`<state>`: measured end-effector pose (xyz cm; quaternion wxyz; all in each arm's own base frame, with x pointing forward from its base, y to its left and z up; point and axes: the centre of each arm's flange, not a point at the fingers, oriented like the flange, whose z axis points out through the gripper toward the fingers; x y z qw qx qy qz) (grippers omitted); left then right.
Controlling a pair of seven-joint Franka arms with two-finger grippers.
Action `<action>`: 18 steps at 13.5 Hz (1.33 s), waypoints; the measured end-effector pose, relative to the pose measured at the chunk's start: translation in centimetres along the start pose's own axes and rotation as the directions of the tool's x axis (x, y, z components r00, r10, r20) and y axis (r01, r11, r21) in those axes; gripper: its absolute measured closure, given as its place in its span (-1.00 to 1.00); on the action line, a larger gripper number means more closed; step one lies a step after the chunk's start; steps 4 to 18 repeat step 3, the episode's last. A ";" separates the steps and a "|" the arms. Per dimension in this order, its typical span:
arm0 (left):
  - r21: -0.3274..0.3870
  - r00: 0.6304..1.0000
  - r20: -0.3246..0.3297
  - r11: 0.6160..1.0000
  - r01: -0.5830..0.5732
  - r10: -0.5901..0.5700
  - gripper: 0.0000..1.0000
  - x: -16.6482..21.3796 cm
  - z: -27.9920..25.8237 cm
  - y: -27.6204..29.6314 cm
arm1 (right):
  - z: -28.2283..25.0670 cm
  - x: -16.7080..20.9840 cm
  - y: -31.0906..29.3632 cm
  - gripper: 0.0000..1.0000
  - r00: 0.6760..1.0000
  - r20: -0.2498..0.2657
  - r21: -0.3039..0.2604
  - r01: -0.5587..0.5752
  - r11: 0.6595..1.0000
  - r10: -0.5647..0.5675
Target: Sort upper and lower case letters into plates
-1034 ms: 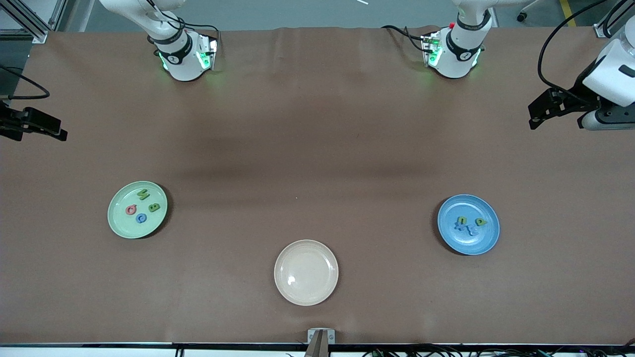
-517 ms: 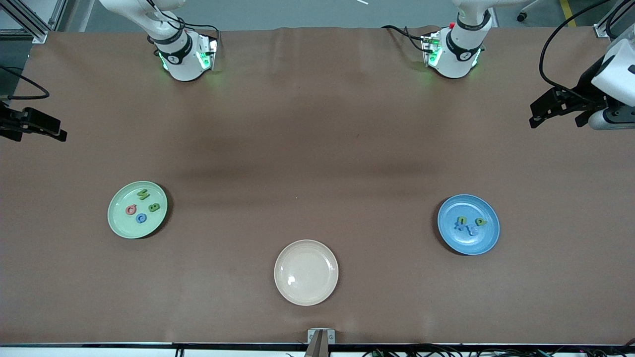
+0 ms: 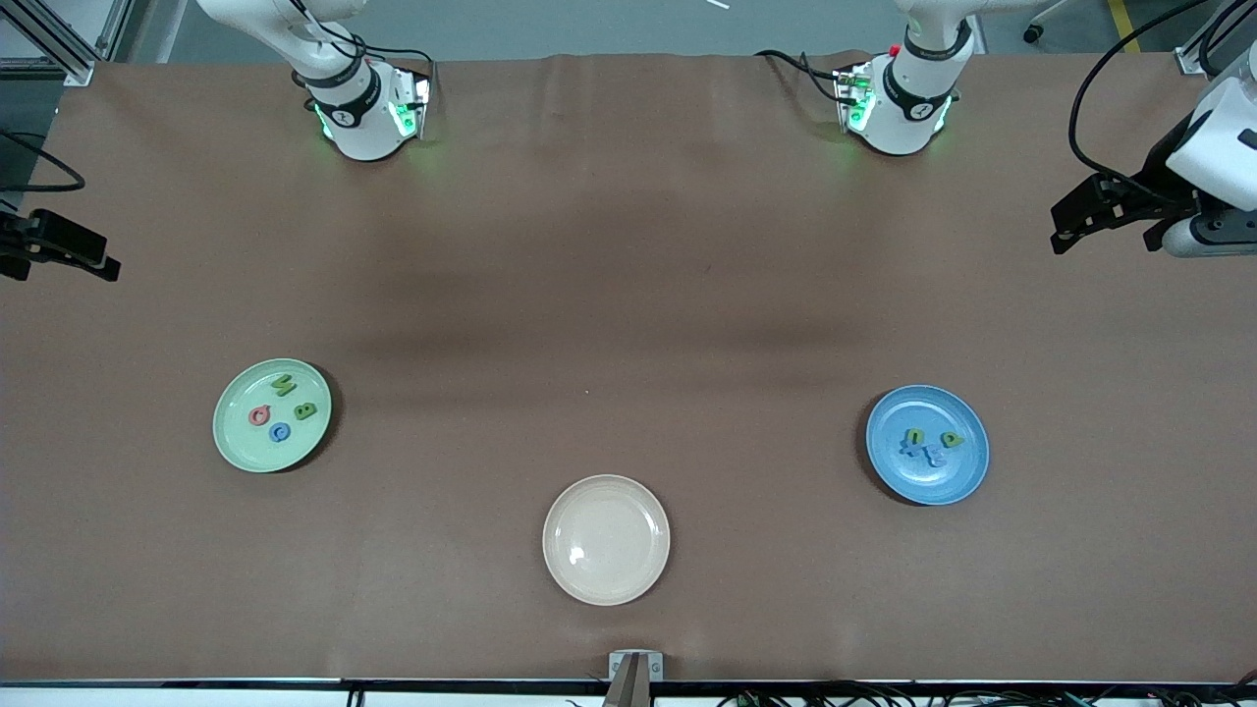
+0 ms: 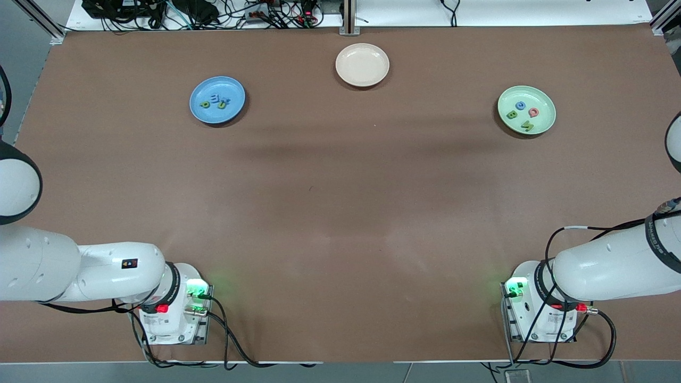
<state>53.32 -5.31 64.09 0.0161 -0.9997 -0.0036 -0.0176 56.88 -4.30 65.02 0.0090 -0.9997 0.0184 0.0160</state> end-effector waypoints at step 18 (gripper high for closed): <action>0.001 1.000 -0.007 1.000 0.002 -0.002 -1.00 0.0 -0.3 -0.1 | 0.8 -1.9 0.8 -1.00 0.999 -0.052 0.016 -0.008 1.000 0.008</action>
